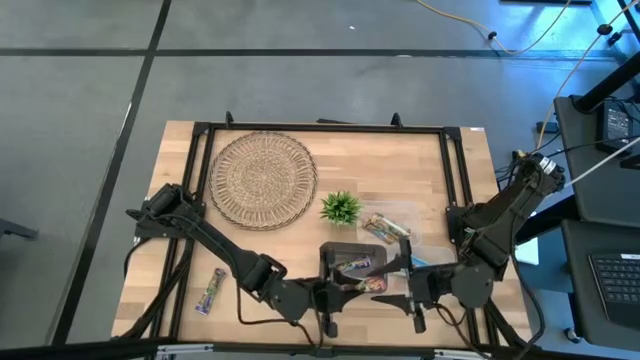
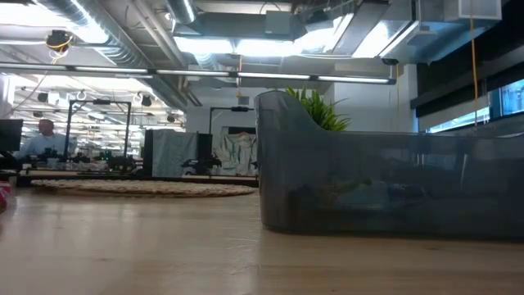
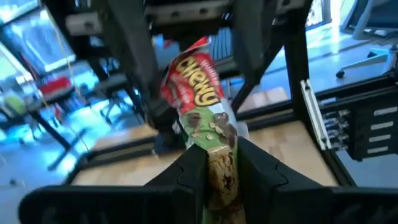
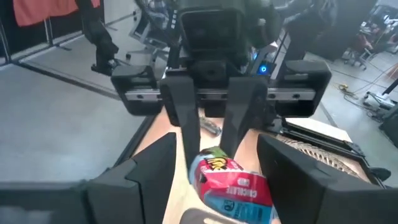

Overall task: Pick and place Granola Bars by type
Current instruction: Put the red granola bar into the bottom transparent bin

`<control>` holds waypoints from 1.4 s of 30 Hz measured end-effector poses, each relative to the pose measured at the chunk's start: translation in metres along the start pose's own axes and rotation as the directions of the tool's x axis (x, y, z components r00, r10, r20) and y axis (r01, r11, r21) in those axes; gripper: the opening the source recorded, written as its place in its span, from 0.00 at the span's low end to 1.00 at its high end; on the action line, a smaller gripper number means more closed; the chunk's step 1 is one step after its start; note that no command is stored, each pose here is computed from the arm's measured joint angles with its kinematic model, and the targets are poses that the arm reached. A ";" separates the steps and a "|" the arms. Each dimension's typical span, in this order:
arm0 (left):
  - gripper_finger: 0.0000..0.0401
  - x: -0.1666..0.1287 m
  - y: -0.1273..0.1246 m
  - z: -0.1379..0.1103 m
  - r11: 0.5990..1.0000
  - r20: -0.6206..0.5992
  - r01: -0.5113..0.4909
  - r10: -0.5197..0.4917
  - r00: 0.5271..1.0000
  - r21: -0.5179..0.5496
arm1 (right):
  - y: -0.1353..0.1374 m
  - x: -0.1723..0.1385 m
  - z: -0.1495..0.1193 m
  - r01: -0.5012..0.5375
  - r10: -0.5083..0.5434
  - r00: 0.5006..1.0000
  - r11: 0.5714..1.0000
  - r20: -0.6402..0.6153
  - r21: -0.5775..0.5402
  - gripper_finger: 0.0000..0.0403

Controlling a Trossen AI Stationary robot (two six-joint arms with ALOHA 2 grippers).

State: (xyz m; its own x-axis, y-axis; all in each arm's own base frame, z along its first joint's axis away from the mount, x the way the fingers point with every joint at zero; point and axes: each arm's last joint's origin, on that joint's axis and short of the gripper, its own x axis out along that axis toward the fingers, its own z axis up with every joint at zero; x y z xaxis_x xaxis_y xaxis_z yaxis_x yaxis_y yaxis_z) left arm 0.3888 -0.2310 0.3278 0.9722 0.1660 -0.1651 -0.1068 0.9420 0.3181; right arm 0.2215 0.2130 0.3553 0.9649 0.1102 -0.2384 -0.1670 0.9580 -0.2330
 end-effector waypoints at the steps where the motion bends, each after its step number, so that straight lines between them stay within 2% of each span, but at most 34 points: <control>1: 0.17 0.000 0.000 0.002 1.000 0.012 -0.003 0.003 1.000 0.013 | 0.000 0.000 0.001 0.001 -0.001 1.000 1.000 0.010 0.001 0.56; 6: 0.16 0.001 0.002 0.005 0.999 0.036 -0.017 0.015 0.999 0.037 | 0.000 0.000 0.008 0.013 -0.009 0.997 0.998 0.071 -0.058 0.56; 12: 0.16 0.001 0.004 0.003 0.996 0.010 -0.066 0.066 0.998 0.052 | -0.006 -0.009 0.013 0.079 -0.073 0.994 0.995 0.085 -0.066 0.56; 16: 0.16 -0.006 0.002 0.003 0.988 -0.016 -0.114 0.116 0.993 0.101 | -0.012 -0.032 0.021 0.112 -0.108 0.988 0.993 0.113 -0.025 0.56; 21: 0.16 -0.022 0.005 0.015 0.982 0.003 -0.154 0.154 0.988 0.109 | -0.022 -0.059 0.021 0.068 -0.073 0.994 0.996 0.084 0.058 0.56; 24: 0.16 -0.022 0.009 0.020 0.986 0.027 -0.142 0.140 0.990 0.083 | -0.021 -0.058 0.015 0.065 -0.069 0.997 0.994 0.038 0.083 0.56; 29: 0.16 -0.009 0.021 0.022 0.998 0.084 -0.043 0.039 0.996 0.040 | -0.014 -0.037 0.007 0.101 -0.101 0.995 0.994 0.000 0.039 0.56; 33: 0.16 0.002 0.033 0.022 1.000 0.108 -0.014 0.011 0.994 0.022 | -0.015 -0.027 0.005 0.128 -0.127 0.992 0.991 -0.009 0.043 0.56; 37: 0.16 0.007 0.038 0.021 1.000 0.123 0.018 -0.021 0.992 0.023 | -0.018 -0.025 0.011 0.129 -0.132 0.991 0.989 0.035 0.076 0.56; 42: 0.16 0.009 0.041 0.021 0.998 0.126 0.011 -0.019 0.992 0.061 | -0.018 -0.026 0.016 0.128 -0.134 0.988 0.988 0.073 0.081 0.56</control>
State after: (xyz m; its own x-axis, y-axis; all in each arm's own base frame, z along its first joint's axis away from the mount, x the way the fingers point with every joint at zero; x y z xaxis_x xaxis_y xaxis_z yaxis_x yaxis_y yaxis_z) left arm 0.3977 -0.1973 0.3591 0.9926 0.1100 -0.0521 -0.0828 0.9244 0.3724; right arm 0.2030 0.1973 0.3809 0.9908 -0.0001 -0.1356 -0.0251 0.9826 -0.1840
